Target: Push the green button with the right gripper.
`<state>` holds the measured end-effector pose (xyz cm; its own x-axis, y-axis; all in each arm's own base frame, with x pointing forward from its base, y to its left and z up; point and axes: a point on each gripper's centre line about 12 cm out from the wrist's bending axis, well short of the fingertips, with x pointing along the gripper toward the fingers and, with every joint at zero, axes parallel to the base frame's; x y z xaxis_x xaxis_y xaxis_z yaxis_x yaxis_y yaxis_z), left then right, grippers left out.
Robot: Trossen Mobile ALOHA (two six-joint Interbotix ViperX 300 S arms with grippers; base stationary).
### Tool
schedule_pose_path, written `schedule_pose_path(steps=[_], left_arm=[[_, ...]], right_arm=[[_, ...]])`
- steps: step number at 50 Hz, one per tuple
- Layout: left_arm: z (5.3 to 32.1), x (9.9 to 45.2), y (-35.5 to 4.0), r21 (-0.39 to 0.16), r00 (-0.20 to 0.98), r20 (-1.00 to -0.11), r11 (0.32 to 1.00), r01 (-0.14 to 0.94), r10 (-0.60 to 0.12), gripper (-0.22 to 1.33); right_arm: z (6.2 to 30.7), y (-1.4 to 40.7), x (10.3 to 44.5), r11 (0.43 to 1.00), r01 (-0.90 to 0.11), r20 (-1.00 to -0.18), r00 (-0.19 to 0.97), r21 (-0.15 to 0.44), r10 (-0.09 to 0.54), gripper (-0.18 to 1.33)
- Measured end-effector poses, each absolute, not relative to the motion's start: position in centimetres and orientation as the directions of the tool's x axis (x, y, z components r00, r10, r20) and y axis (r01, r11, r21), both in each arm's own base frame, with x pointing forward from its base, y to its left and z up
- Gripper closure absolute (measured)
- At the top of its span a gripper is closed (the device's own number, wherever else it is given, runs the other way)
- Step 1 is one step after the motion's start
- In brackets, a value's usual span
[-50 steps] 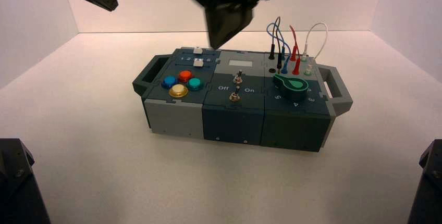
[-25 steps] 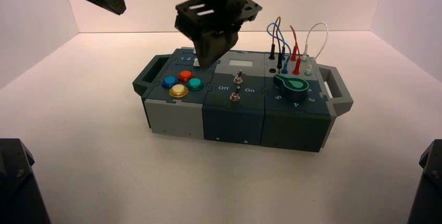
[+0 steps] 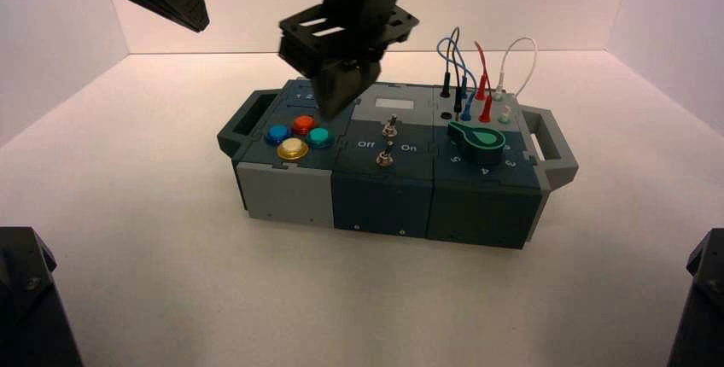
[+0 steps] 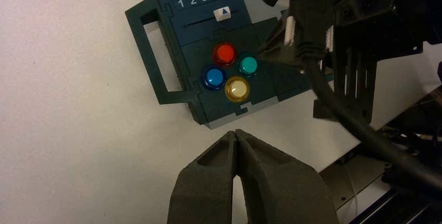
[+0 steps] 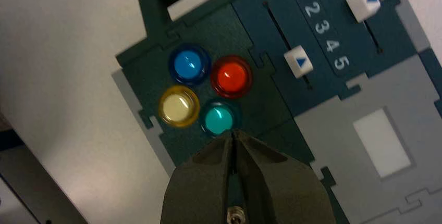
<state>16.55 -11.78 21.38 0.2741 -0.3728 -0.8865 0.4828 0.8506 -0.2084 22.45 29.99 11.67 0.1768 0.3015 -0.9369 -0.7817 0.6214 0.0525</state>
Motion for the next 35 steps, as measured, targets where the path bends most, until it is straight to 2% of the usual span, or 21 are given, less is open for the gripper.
schedule_pose_path(steps=[13, 22, 35], left_arm=[[21.4, 16.5, -11.8, -0.210, 0.274, -0.886, 0.851, 0.481, -0.374, 1.28], [21.4, 16.5, -11.8, -0.210, 0.274, -0.886, 0.851, 0.482, -0.374, 1.28], [21.5, 16.5, -11.8, -0.210, 0.273, -0.886, 0.850, 0.483, -0.374, 1.28]], right_arm=[[11.4, 31.4, 21.5, 0.588, -0.807, -0.945, 0.149, 0.054, 0.293, 1.29], [11.4, 31.4, 21.5, 0.586, -0.809, -0.945, 0.149, 0.052, 0.291, 1.29], [11.3, 31.2, 21.8, 0.560, -0.829, -0.948, 0.172, 0.007, 0.268, 1.29]])
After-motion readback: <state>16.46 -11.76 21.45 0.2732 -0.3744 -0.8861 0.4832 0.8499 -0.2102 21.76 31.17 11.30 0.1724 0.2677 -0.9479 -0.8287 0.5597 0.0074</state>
